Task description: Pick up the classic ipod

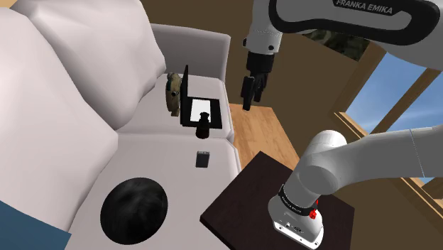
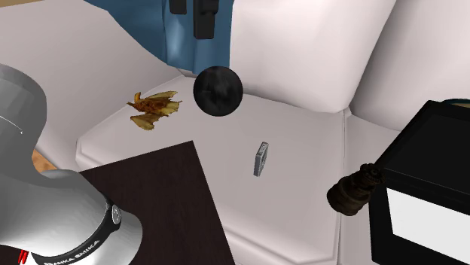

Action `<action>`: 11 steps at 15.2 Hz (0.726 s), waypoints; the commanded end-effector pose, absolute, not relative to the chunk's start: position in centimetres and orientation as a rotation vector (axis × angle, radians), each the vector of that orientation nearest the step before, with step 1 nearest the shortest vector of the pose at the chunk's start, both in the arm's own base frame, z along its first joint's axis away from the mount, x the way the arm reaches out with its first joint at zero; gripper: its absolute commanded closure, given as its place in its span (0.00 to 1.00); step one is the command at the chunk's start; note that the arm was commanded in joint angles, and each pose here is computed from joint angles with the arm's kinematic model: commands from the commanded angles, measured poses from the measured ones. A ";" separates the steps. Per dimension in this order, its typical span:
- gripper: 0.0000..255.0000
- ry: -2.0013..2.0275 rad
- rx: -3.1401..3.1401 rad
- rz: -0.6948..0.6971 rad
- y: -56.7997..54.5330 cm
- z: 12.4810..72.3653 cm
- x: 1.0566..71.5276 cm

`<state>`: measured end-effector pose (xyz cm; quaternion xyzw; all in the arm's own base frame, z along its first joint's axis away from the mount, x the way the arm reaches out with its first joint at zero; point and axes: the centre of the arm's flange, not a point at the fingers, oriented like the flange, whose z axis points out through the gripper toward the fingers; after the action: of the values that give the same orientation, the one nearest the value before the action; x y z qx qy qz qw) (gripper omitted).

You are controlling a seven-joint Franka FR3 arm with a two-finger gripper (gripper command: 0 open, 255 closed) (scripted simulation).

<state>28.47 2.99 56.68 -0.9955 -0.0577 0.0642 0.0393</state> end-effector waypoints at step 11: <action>0.00 0.062 -3.084 0.122 5.0 44.8 32.8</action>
<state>32.29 4.58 45.70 -0.9986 0.0117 0.0441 0.0282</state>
